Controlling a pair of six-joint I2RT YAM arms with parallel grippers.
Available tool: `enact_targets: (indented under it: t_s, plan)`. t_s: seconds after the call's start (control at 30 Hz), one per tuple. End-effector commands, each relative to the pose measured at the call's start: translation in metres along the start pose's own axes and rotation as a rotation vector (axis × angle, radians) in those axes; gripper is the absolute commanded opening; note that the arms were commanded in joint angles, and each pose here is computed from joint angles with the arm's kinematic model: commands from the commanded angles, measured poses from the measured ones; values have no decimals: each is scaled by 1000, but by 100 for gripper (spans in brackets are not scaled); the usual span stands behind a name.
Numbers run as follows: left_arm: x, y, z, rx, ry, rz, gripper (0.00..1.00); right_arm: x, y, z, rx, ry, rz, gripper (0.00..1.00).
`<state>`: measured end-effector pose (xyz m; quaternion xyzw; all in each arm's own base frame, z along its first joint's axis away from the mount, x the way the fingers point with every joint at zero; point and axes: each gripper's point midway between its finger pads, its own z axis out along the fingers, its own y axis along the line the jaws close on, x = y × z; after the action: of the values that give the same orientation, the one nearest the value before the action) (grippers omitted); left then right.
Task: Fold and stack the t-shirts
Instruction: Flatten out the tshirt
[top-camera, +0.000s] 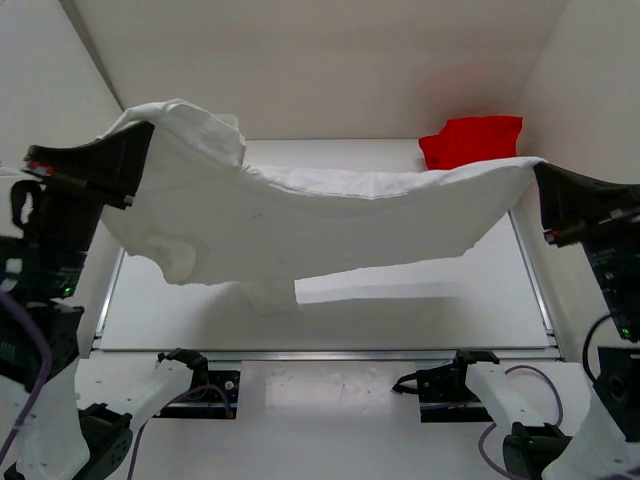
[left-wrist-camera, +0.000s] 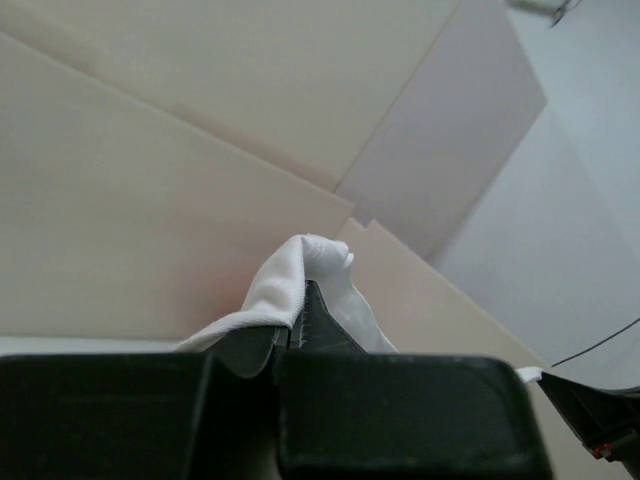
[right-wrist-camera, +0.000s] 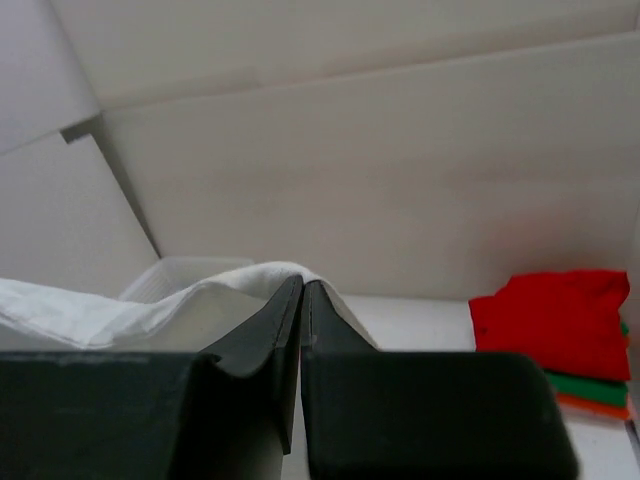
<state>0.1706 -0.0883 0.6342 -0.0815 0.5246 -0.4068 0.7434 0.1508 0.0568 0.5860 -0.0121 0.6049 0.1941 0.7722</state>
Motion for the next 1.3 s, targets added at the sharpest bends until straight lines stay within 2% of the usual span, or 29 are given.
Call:
enact_targets:
  t_s: [0.0,0.13,0.27,0.37,0.47,0.53,0.57,0.6,0.7,0.8,0.93,1.03,1.17,1.23,1.27]
  plan:
    - [-33,-17,-10,15,-81,6,0,-29,3,-14,18,-93,-25,0]
    - [-35,-22,2,32,-75,21,0,-36,2,-7,21,-110,-43,0]
    - [-26,-22,39,57,-54,29,0,-21,-10,17,36,-65,-53,0]
    - [-5,-9,75,80,7,18,0,-2,-26,40,61,-23,-58,0]
    - [23,22,109,85,75,-29,0,24,-43,64,78,33,-54,0]
    - [52,45,127,61,121,-38,0,61,-62,83,98,103,-40,0]
    - [71,64,135,29,154,-38,0,63,-67,90,92,96,-35,0]
    - [76,66,140,43,149,-42,0,78,-81,98,104,115,-27,0]
    - [119,113,149,-20,201,-47,0,119,-111,118,106,177,25,0]
    - [191,168,158,-73,288,-69,0,193,-144,143,158,304,46,0]
    - [283,242,169,-182,402,-84,0,263,-176,169,189,415,70,0]
    - [317,280,188,-224,414,-67,0,321,-202,186,210,526,94,0]
    - [382,335,225,-279,485,-66,0,375,-235,219,215,622,128,0]
    - [395,349,245,-292,492,-52,0,393,-244,234,219,647,158,0]
    - [381,341,266,-266,451,-28,0,414,-255,239,227,682,167,0]
